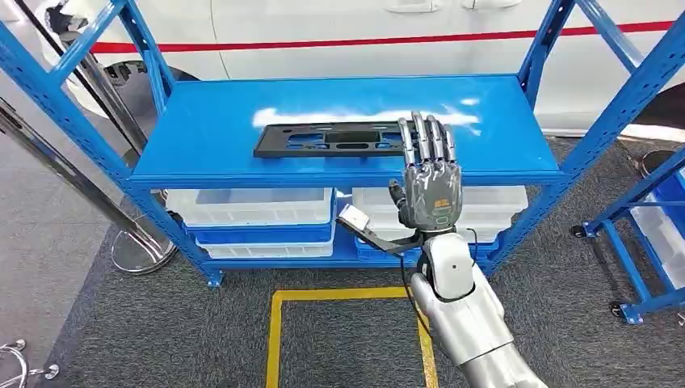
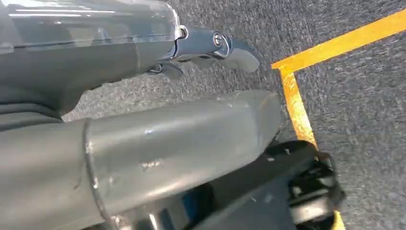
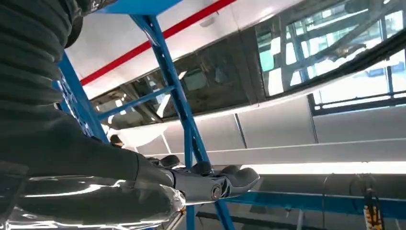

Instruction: Take the parts from the cabinet and place them on the table.

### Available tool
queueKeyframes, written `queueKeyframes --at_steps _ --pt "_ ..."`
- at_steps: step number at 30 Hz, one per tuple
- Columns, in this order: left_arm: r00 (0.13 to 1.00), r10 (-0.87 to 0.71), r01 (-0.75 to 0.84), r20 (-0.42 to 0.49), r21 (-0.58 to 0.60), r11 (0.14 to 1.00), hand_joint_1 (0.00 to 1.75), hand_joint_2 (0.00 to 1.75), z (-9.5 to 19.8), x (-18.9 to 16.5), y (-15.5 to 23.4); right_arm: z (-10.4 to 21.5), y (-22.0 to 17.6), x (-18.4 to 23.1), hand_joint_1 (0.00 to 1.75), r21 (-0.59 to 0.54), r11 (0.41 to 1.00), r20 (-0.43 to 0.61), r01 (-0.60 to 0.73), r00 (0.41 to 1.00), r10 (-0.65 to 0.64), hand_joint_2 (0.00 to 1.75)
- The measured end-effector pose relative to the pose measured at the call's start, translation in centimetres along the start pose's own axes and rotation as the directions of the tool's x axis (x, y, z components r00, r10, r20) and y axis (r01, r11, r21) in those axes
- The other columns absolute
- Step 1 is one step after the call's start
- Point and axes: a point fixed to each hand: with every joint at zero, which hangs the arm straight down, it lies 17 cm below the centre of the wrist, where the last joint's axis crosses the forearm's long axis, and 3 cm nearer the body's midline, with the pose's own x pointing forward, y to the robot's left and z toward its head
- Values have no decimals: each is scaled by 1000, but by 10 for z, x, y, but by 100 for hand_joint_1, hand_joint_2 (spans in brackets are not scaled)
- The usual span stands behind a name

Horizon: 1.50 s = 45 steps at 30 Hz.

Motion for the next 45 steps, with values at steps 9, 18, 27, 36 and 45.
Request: queueKeyframes --at_steps 9,18,27,36,45 --pt "1000 3 -4 14 19 1000 0 0 -2 8 8 14 17 -8 0 50 999 -24 -7 1000 9 175" --pt "1000 -2 1 22 28 1000 0 0 -4 15 11 35 44 -17 0 134 991 -38 -26 999 31 175" --pt "1000 2 -3 28 31 1000 0 0 -5 18 12 47 56 -23 0 172 984 -49 -33 998 42 175" --pt "999 -5 4 40 34 999 0 0 -5 22 12 57 62 -28 0 196 980 -73 -35 996 50 175" --pt "999 -11 9 42 37 999 0 0 -6 26 11 62 68 -32 0 216 975 -75 -44 995 61 175"
